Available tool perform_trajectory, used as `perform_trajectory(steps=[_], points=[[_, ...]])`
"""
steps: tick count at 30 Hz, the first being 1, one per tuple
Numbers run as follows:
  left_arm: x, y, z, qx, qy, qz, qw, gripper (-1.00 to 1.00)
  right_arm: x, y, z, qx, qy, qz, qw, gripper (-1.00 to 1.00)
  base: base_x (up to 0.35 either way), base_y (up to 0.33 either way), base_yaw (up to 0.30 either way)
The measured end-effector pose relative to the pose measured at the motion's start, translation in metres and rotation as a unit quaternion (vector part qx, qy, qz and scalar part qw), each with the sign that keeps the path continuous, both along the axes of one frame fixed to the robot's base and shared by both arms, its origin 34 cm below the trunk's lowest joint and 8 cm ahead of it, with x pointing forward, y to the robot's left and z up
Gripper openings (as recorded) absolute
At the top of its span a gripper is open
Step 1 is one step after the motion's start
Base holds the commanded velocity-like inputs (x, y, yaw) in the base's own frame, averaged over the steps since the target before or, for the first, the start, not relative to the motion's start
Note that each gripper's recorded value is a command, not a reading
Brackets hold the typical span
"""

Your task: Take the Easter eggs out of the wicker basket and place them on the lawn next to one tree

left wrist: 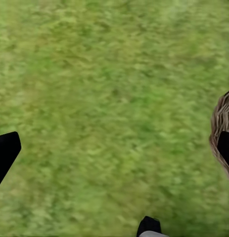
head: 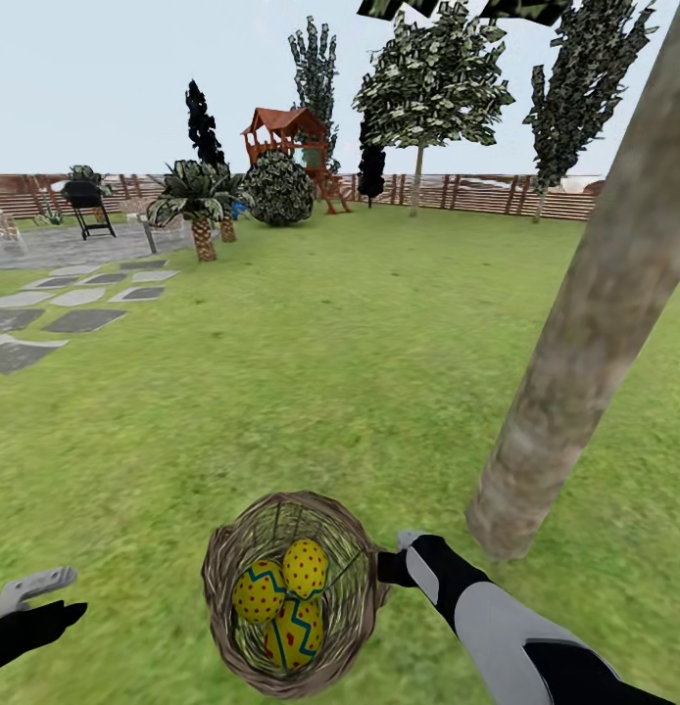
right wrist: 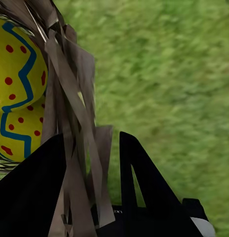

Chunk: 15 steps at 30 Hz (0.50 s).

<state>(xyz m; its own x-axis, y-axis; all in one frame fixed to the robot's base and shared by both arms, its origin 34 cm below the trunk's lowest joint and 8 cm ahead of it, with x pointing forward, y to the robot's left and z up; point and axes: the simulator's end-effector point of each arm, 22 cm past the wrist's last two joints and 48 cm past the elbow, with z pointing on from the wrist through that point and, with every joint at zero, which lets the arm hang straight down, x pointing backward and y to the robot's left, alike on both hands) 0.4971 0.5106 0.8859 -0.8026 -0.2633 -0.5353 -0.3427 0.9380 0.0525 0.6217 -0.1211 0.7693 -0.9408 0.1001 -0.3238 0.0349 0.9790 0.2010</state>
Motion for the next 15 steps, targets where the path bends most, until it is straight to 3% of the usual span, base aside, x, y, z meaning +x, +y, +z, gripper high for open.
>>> perform_trajectory(steps=[6,15], points=[[0.0,-0.0006,-0.0004,-0.001,0.0,0.0,1.0,1.0,0.0001,0.0,0.0,0.0,0.0,0.0,1.0,-1.0,0.177,0.096,0.0],[0.0007,0.0018,-0.0005,0.001,0.0,0.003,1.0,1.0,0.0007,0.0002,-0.0009,0.001,0.0,-0.001,1.0,-1.0,0.017,0.008,0.0]])
